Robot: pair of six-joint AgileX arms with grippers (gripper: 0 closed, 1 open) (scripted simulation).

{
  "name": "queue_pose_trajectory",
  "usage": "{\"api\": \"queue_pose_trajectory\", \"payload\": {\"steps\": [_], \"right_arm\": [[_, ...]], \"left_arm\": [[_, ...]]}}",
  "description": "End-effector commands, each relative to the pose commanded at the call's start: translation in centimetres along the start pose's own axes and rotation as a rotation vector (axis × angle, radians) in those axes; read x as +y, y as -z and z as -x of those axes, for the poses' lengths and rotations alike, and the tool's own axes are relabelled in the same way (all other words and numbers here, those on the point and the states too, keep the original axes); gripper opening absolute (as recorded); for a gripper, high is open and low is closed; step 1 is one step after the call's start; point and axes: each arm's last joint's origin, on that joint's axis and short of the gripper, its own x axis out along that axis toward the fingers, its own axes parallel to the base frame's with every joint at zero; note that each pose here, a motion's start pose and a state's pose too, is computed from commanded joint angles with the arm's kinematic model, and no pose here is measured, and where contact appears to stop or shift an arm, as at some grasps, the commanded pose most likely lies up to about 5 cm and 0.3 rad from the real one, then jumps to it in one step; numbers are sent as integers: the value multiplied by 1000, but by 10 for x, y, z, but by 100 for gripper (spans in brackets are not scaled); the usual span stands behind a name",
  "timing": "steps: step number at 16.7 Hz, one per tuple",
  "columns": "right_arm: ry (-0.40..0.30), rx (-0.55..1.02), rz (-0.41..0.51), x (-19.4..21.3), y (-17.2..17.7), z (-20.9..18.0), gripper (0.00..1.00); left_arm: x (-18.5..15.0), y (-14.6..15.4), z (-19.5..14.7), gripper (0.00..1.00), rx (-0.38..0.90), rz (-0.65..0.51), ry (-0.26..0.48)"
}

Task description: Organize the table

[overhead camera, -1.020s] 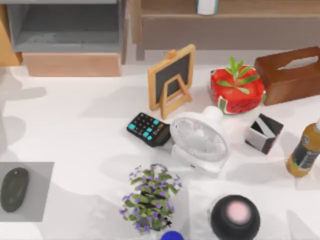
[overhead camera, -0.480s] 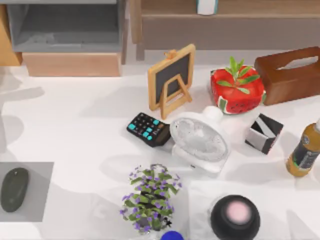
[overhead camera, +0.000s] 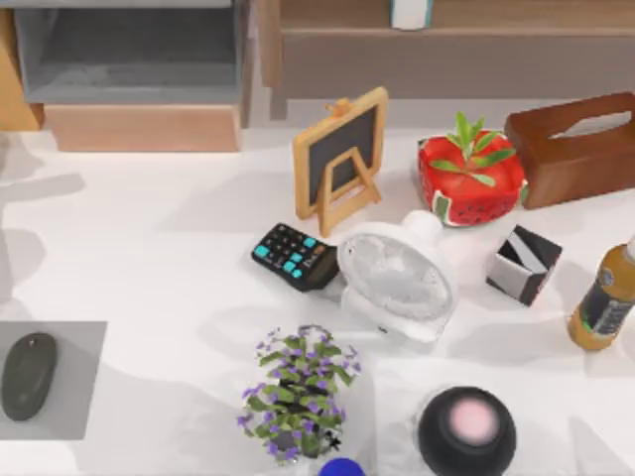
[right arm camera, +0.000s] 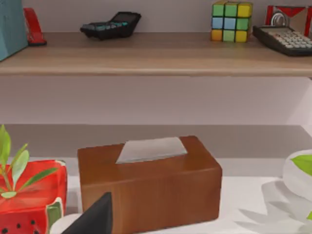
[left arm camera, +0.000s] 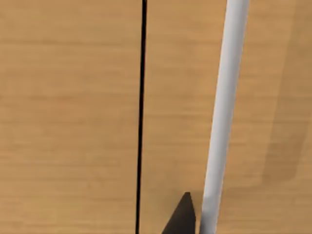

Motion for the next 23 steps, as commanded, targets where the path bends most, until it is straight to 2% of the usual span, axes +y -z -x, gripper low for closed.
{"api": "queue_pose_trajectory", "payload": {"steps": [1, 10, 16, 19, 23], "right_arm": [[0, 0, 0, 0, 0, 0, 100], [0, 0, 0, 0, 0, 0, 100], [0, 0, 0, 0, 0, 0, 100], [0, 0, 0, 0, 0, 0, 100], [0, 0, 0, 0, 0, 0, 100]], "left_arm": [[-13, 1, 5, 100, 5, 23, 42], [-13, 1, 43, 100, 6, 21, 39], [-14, -1, 43, 100, 6, 27, 41], [10, -9, 37, 100, 48, 54, -21], [65, -23, 29, 100, 164, 133, -200]]}}
